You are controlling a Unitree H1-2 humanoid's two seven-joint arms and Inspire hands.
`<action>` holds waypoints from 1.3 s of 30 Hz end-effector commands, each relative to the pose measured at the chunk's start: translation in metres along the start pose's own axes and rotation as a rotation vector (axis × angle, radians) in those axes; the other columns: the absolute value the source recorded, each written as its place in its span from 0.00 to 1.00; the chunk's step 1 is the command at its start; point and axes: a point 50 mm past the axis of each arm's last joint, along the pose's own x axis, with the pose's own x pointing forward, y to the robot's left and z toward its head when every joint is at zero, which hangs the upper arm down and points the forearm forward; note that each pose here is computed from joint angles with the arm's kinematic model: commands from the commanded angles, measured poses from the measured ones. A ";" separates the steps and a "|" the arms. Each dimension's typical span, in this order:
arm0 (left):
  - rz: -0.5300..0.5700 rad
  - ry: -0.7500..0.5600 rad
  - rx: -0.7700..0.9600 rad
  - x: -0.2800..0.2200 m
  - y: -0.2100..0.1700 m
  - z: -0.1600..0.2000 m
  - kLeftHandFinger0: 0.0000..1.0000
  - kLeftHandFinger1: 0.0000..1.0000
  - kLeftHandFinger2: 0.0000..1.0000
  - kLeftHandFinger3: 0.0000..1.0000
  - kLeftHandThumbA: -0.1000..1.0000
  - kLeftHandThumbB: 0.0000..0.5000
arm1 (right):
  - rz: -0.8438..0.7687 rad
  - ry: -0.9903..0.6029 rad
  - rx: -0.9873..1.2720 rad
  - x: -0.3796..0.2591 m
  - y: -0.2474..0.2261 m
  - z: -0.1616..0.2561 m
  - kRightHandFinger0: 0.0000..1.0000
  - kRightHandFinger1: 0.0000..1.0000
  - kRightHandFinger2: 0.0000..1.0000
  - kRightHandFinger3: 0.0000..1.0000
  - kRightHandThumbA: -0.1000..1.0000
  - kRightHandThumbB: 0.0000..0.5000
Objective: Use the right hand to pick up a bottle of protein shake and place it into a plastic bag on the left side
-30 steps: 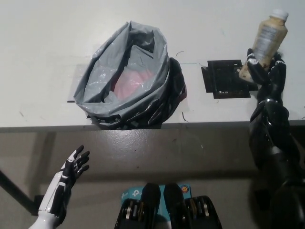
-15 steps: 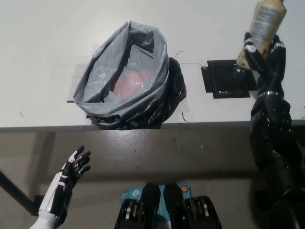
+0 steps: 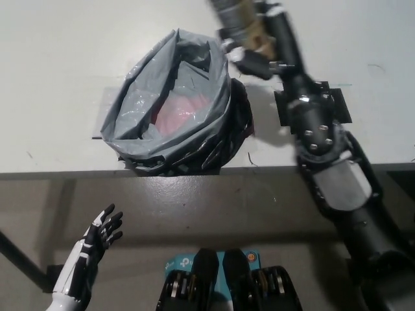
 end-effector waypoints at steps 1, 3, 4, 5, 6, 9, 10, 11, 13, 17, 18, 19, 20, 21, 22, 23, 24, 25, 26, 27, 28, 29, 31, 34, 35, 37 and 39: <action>-0.028 -0.039 0.022 0.001 -0.002 0.013 1.00 1.00 1.00 1.00 1.00 0.55 | 0.170 -0.187 -0.250 0.055 0.021 0.073 0.00 0.32 0.69 0.66 0.00 0.29; -0.031 -0.041 0.028 0.003 -0.003 0.013 1.00 1.00 1.00 1.00 1.00 0.53 | 0.199 -0.176 -0.348 0.070 0.035 0.081 0.00 0.31 0.68 0.68 0.00 0.28; -0.031 -0.040 0.031 0.003 -0.003 0.012 1.00 1.00 1.00 1.00 1.00 0.53 | 0.206 -0.176 -0.367 0.072 0.038 0.082 0.00 0.31 0.68 0.68 0.00 0.28; -0.029 -0.033 0.033 -0.001 -0.004 0.011 1.00 1.00 1.00 1.00 1.00 0.53 | 0.226 -0.179 -0.418 0.074 0.046 0.081 0.00 0.34 0.74 0.77 0.00 0.27; -0.028 -0.036 0.042 -0.001 -0.004 0.013 1.00 1.00 1.00 1.00 1.00 0.50 | 0.240 -0.182 -0.446 0.076 0.050 0.080 0.00 0.37 0.75 0.81 0.00 0.24; -0.019 -0.044 0.086 0.001 -0.002 0.017 1.00 1.00 1.00 1.00 1.00 0.46 | 0.284 -0.183 -0.531 0.083 0.058 0.077 0.00 0.43 0.76 0.89 0.00 0.23; -0.017 -0.043 0.100 0.000 -0.002 0.018 1.00 1.00 1.00 1.00 1.00 0.46 | 0.296 -0.188 -0.566 0.085 0.061 0.075 0.00 0.43 0.76 0.88 0.00 0.24; -0.020 -0.044 0.102 0.001 -0.002 0.020 1.00 1.00 1.00 1.00 1.00 0.45 | 0.302 -0.196 -0.601 0.087 0.063 0.072 0.00 0.41 0.74 0.85 0.00 0.25; -0.022 -0.044 0.106 0.001 -0.002 0.021 1.00 1.00 1.00 1.00 1.00 0.43 | 0.312 -0.190 -0.632 0.091 0.064 0.071 0.00 0.40 0.75 0.80 0.00 0.25; -0.022 -0.048 0.115 0.003 0.000 0.024 1.00 1.00 1.00 1.00 1.00 0.42 | 0.327 -0.182 -0.682 0.099 0.067 0.074 0.00 0.35 0.74 0.71 0.00 0.29; -0.020 -0.048 0.117 0.003 0.000 0.024 1.00 1.00 1.00 1.00 1.00 0.42 | 0.331 -0.179 -0.683 0.099 0.068 0.074 0.00 0.35 0.74 0.69 0.00 0.30; -0.019 -0.047 0.117 0.003 0.000 0.024 1.00 1.00 1.00 1.00 1.00 0.42 | 0.337 -0.174 -0.684 0.100 0.070 0.074 0.00 0.35 0.74 0.70 0.00 0.30; -0.019 -0.049 0.114 0.004 0.000 0.025 1.00 1.00 1.00 1.00 1.00 0.43 | 0.344 -0.164 -0.687 0.100 0.072 0.074 0.00 0.36 0.75 0.73 0.00 0.31; -0.019 -0.051 0.114 0.005 0.000 0.025 1.00 1.00 1.00 1.00 1.00 0.45 | 0.346 -0.161 -0.689 0.100 0.073 0.073 0.00 0.36 0.76 0.73 0.00 0.32; -0.020 -0.054 0.119 0.006 0.001 0.026 1.00 1.00 1.00 1.00 1.00 0.46 | 0.350 -0.161 -0.695 0.099 0.075 0.071 0.00 0.36 0.76 0.73 0.00 0.33; -0.021 -0.055 0.121 0.006 0.001 0.027 1.00 1.00 1.00 1.00 1.00 0.46 | 0.352 -0.161 -0.696 0.098 0.076 0.069 0.00 0.36 0.76 0.71 0.00 0.34; -0.023 -0.058 0.120 0.006 0.001 0.027 1.00 1.00 1.00 1.00 1.00 0.46 | 0.351 -0.162 -0.695 0.096 0.076 0.066 0.00 0.36 0.77 0.70 0.00 0.36; -0.024 -0.061 0.119 0.007 0.001 0.028 1.00 1.00 1.00 1.00 1.00 0.46 | 0.350 -0.161 -0.694 0.095 0.077 0.064 0.00 0.37 0.77 0.70 0.00 0.35; -0.024 -0.061 0.115 0.008 0.002 0.028 1.00 1.00 1.00 1.00 1.00 0.44 | 0.351 -0.156 -0.694 0.093 0.076 0.061 0.00 0.37 0.77 0.70 0.00 0.35; -0.026 -0.060 0.112 0.009 0.002 0.028 1.00 1.00 1.00 1.00 1.00 0.43 | 0.356 -0.146 -0.694 0.092 0.075 0.057 0.00 0.35 0.75 0.66 0.00 0.37; -0.029 -0.061 0.111 0.009 0.003 0.028 1.00 1.00 1.00 1.00 1.00 0.43 | 0.359 -0.138 -0.694 0.090 0.075 0.054 0.00 0.32 0.72 0.59 0.00 0.39; -0.031 -0.063 0.113 0.011 0.003 0.028 1.00 1.00 1.00 1.00 1.00 0.44 | 0.357 -0.129 -0.701 0.089 0.072 0.050 0.00 0.30 0.71 0.52 0.00 0.39; -0.028 -0.071 0.110 0.014 0.005 0.029 1.00 1.00 1.00 1.00 1.00 0.40 | 0.358 -0.107 -0.727 0.088 0.068 0.044 0.00 0.35 0.77 0.58 0.00 0.36; -0.022 -0.073 0.105 0.016 0.005 0.029 1.00 1.00 1.00 1.00 1.00 0.32 | 0.369 -0.097 -0.762 0.083 0.063 0.033 0.00 0.41 0.80 0.73 0.00 0.36; -0.020 -0.073 0.103 0.016 0.005 0.029 1.00 1.00 1.00 1.00 1.00 0.32 | 0.374 -0.096 -0.764 0.083 0.062 0.032 0.00 0.40 0.77 0.73 0.00 0.36; -0.016 -0.072 0.104 0.015 0.007 0.028 1.00 1.00 1.00 1.00 1.00 0.30 | 0.421 -0.053 -0.744 0.081 0.063 0.027 0.12 0.44 0.75 0.79 0.27 0.45; -0.014 -0.072 0.109 0.015 0.007 0.028 1.00 1.00 1.00 1.00 1.00 0.28 | 0.486 -0.011 -0.747 0.081 0.062 0.024 0.40 0.63 0.87 0.94 0.46 0.58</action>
